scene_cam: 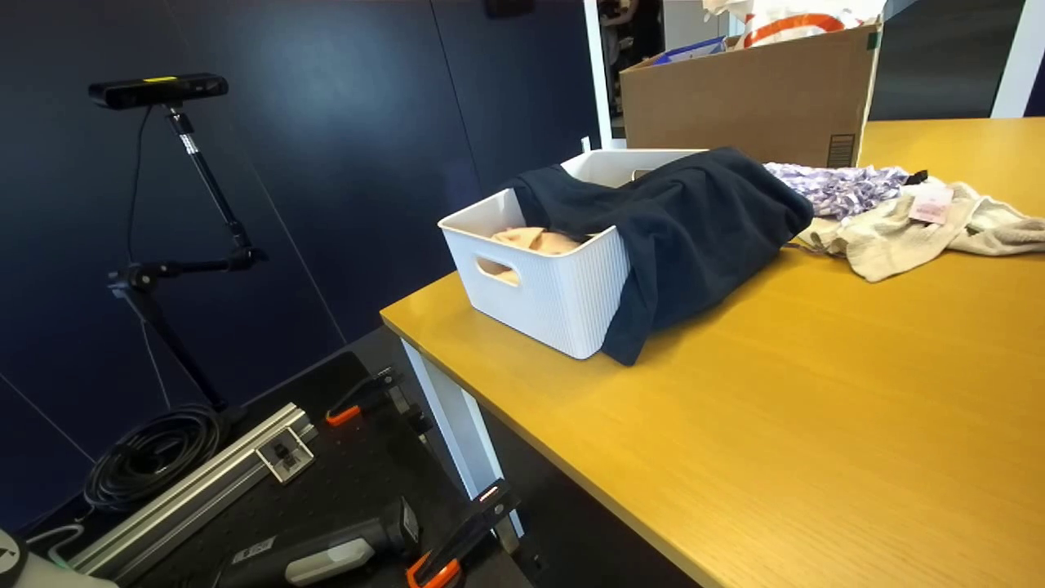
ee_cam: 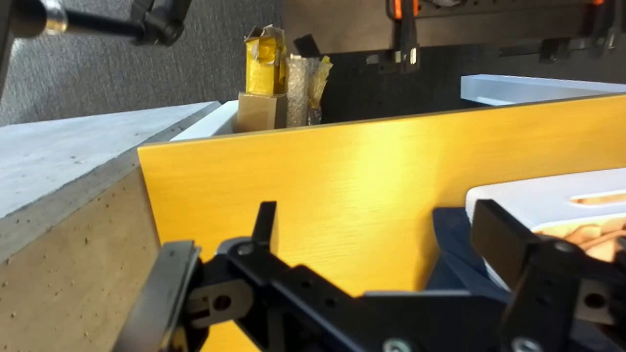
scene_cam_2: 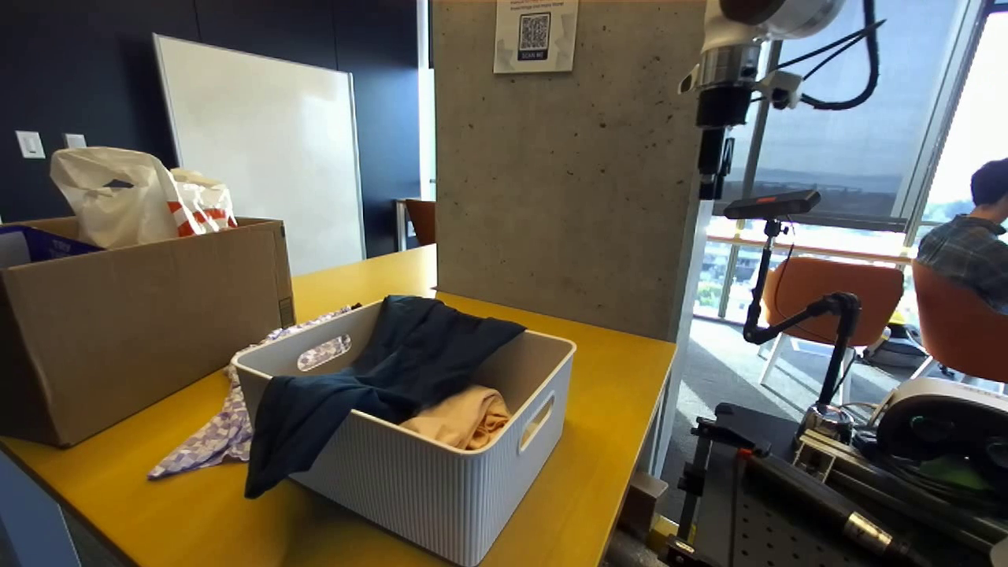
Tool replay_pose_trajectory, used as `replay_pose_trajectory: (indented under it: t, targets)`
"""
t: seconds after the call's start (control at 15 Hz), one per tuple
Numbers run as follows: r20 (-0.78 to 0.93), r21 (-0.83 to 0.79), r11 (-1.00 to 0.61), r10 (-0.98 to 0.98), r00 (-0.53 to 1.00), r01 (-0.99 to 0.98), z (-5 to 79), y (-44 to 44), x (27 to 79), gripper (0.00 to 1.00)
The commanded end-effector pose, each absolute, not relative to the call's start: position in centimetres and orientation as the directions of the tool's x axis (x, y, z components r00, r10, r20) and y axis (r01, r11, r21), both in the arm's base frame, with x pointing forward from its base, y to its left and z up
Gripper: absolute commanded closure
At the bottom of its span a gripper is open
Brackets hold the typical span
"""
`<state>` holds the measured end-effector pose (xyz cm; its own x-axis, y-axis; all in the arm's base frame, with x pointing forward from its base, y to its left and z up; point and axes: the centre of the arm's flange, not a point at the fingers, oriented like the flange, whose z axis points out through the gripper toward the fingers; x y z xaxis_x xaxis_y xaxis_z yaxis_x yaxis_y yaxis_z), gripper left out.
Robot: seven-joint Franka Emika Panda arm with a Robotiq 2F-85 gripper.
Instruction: Put the blue and peach shirts on the table
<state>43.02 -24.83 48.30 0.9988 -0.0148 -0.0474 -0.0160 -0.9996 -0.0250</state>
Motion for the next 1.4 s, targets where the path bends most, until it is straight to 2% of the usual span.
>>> replay_pose_trajectory:
  t: [0.0, 0.4, 0.67, 1.07, 1.33]
  targets:
    - [-0.050, 0.023, -0.996, 0.088, 0.995, 0.089, 46.9, -26.6, 52.3, 0.00]
    - [-0.039, 0.079, -0.943, 0.322, 0.946, 0.324, 43.4, -22.6, 65.6, 0.00]
    - [-0.019, 0.067, -0.867, 0.495, 0.869, 0.495, 42.5, -15.9, 72.4, 0.00]
    - [-0.023, 0.011, -0.720, 0.694, 0.720, 0.694, 41.2, -6.0, 73.8, 0.00]
    - [-0.059, -0.048, -0.617, 0.786, 0.615, 0.785, 39.5, -3.2, 73.0, 0.00]
